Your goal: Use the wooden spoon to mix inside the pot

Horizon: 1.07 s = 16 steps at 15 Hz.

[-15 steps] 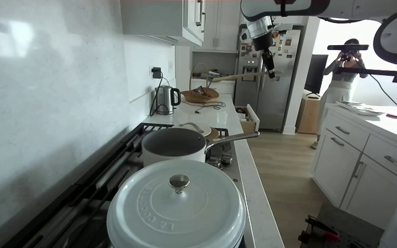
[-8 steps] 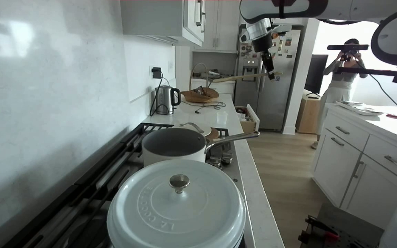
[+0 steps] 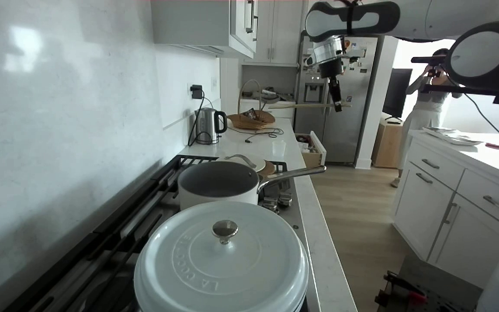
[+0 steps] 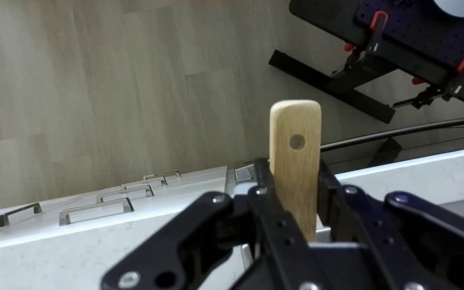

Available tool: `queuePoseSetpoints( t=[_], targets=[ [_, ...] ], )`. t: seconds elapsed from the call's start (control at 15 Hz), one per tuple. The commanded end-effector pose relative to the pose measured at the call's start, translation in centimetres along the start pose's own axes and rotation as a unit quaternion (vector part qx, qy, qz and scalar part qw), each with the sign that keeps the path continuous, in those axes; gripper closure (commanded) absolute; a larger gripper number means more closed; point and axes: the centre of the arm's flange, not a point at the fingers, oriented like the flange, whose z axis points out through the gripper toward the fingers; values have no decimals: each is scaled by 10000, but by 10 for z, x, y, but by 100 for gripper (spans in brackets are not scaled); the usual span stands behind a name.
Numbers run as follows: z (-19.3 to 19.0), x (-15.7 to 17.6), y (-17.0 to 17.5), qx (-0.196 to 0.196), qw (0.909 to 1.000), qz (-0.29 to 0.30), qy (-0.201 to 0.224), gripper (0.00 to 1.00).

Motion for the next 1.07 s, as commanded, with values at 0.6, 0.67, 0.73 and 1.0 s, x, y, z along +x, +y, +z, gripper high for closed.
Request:
queuePoseSetpoints(
  t=[0.6, 0.67, 0.73, 1.0],
  targets=[
    [53, -16, 65, 105, 9960, -790, 411, 93],
    [59, -13, 67, 90, 9960, -772, 448, 93],
    [65, -9, 69, 86, 9959, -772, 468, 93],
    [92, 11, 70, 34, 9956, -756, 558, 93]
  ],
)
